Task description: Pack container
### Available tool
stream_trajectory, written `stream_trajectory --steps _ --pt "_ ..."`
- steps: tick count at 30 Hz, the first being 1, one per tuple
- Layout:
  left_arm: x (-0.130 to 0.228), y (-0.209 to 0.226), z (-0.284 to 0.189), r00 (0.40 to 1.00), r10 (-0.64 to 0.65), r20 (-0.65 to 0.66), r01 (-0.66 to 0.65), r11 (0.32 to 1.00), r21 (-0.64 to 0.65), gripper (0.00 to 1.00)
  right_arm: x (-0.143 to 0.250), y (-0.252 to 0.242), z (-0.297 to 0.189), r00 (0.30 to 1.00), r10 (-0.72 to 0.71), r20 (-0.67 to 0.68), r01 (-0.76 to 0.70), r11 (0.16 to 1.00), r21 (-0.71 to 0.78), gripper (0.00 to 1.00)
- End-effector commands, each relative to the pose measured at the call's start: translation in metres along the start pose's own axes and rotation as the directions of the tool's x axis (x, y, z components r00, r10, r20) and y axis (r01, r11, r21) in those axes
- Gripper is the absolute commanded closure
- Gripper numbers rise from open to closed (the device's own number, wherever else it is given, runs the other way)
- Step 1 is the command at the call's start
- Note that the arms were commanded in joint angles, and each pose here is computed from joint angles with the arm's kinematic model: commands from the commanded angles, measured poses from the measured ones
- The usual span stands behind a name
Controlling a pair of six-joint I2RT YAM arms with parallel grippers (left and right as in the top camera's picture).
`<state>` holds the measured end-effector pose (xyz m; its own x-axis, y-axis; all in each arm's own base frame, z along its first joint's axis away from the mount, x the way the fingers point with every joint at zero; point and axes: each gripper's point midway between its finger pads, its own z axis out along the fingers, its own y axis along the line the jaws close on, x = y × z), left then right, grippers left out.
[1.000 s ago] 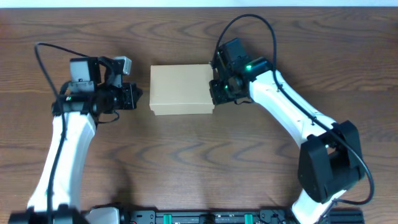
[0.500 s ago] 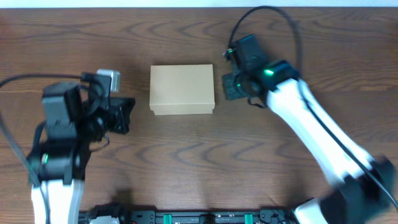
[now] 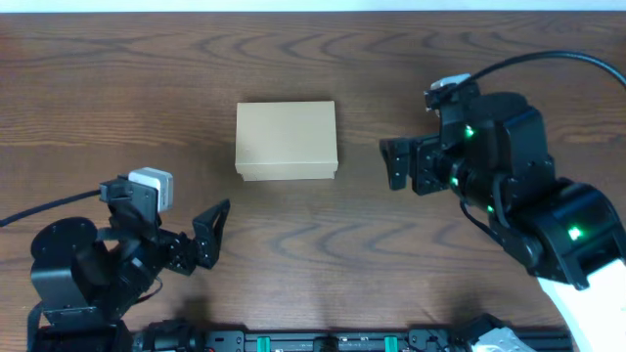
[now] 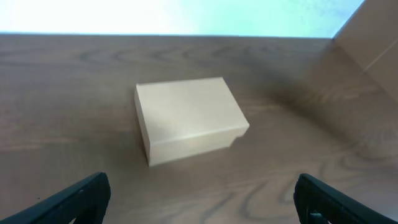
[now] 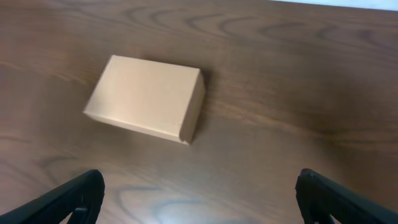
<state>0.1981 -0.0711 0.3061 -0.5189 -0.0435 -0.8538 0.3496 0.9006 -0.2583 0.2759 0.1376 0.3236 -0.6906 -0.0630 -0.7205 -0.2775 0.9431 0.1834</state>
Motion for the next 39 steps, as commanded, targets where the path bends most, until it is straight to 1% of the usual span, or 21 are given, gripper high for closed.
stream_trajectory --steps 1,12,15,20,23,26,29,33,35,39 --pt "0.004 0.0 -0.003 1.0 -0.013 -0.016 0.013 1.0 -0.01 0.05 -0.001 0.006 -0.007 1.0 0.023 0.009 -0.023 0.999 -0.036 0.01" --pt "0.022 0.001 -0.004 0.995 -0.049 -0.088 0.048 0.999 -0.019 0.05 0.001 0.005 -0.002 1.0 0.023 -0.008 -0.023 0.999 -0.031 0.01" --pt "0.024 0.021 -0.006 0.995 -0.039 -0.092 0.026 0.99 -0.137 0.05 0.001 0.005 -0.002 1.0 0.023 -0.008 -0.024 0.999 -0.031 0.01" --pt "0.015 0.037 -0.008 0.999 -0.015 -0.048 0.004 0.974 -0.225 0.05 0.001 0.005 -0.002 1.0 0.023 -0.008 -0.024 0.999 -0.031 0.01" --pt "0.001 0.064 -0.007 0.999 0.03 0.037 -0.014 0.934 -0.357 0.05 0.001 0.005 -0.002 1.0 0.023 -0.008 -0.023 0.999 -0.031 0.01" --pt "0.004 0.087 0.001 0.991 0.057 0.122 0.002 0.896 -0.443 0.05 0.001 0.005 -0.002 1.0 0.023 -0.008 -0.023 0.999 -0.031 0.01" --pt "0.015 0.095 0.012 0.979 0.088 0.185 0.005 0.892 -0.453 0.05 0.001 0.005 -0.002 1.0 0.023 -0.008 -0.024 0.999 -0.031 0.01" --pt "0.039 0.105 0.023 0.968 0.034 0.247 0.083 0.891 -0.446 0.05 0.001 0.005 -0.002 1.0 0.023 -0.008 -0.023 0.999 -0.031 0.01" --pt "0.053 0.108 0.028 0.967 0.004 0.256 0.112 0.892 -0.438 0.05 0.001 0.005 -0.002 1.0 0.023 -0.008 -0.023 0.999 -0.031 0.01" --pt "0.073 0.11 0.035 0.967 0.004 0.256 0.111 0.894 -0.435 0.05 0.001 0.005 -0.002 1.0 0.023 -0.008 -0.023 0.999 -0.031 0.01"
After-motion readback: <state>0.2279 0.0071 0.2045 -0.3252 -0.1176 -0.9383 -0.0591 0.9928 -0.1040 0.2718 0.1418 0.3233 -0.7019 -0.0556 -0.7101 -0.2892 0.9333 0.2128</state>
